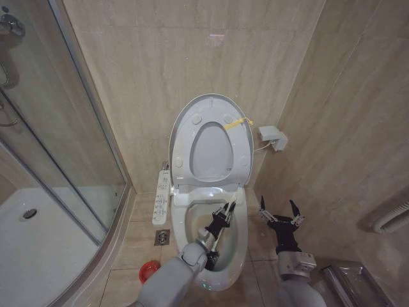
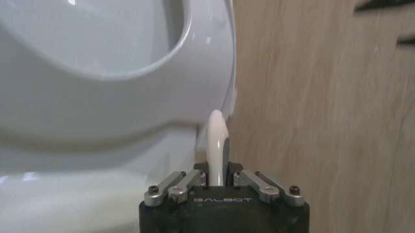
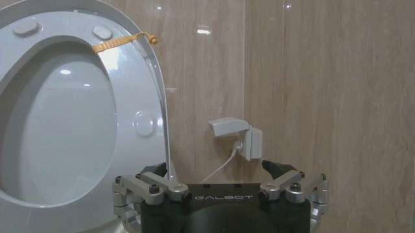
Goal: Open the toilet lid, clean the toilet bowl with a toilet brush, close the toilet lid, and flush.
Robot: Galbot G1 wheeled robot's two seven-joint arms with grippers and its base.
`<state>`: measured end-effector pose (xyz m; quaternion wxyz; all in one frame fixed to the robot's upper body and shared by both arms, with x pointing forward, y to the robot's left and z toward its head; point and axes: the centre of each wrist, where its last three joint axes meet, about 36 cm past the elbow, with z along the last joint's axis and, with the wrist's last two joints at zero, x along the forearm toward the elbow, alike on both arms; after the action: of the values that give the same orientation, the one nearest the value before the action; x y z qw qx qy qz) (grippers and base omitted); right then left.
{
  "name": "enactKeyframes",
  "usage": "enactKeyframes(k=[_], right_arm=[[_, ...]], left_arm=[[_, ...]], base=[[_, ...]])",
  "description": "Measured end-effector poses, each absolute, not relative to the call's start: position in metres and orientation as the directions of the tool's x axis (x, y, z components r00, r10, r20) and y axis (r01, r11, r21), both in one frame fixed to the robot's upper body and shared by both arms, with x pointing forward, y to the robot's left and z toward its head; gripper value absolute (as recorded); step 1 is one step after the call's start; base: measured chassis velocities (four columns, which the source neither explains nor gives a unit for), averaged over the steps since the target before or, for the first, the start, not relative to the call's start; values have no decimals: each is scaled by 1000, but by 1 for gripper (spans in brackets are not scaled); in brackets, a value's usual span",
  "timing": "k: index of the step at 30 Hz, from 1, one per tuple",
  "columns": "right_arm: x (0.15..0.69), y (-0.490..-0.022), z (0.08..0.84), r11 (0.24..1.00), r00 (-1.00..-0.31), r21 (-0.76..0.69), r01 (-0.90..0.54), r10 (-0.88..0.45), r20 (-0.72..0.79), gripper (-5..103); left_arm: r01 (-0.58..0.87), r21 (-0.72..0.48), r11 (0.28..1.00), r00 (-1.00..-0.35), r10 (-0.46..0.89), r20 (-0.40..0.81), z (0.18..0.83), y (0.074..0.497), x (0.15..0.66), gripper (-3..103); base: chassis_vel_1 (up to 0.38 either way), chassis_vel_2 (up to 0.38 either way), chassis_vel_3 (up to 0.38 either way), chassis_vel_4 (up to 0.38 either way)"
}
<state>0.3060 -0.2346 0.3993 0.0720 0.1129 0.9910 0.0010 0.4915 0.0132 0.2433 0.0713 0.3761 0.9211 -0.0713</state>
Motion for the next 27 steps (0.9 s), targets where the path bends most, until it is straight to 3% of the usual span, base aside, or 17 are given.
enactKeyframes(k=[4, 14, 22, 27], right_arm=[[306, -235, 399, 975, -964, 18, 224, 224, -142, 100], [306, -235, 399, 975, -964, 18, 224, 224, -142, 100], [306, -235, 399, 975, -964, 18, 224, 224, -143, 100], [306, -235, 399, 975, -964, 18, 224, 224, -142, 100]], left_arm=[[712, -96, 696, -698, 685, -209, 253, 6, 490, 18], [707, -18, 707, -704, 701, -112, 216, 35, 487, 18], [714, -9, 700, -690, 701, -182, 248, 38, 474, 18], [725, -9, 689, -678, 711, -189, 260, 51, 439, 18]], base=[[0, 0, 0, 0], [0, 0, 0, 0], [0, 0, 0, 0], [0, 0, 0, 0]])
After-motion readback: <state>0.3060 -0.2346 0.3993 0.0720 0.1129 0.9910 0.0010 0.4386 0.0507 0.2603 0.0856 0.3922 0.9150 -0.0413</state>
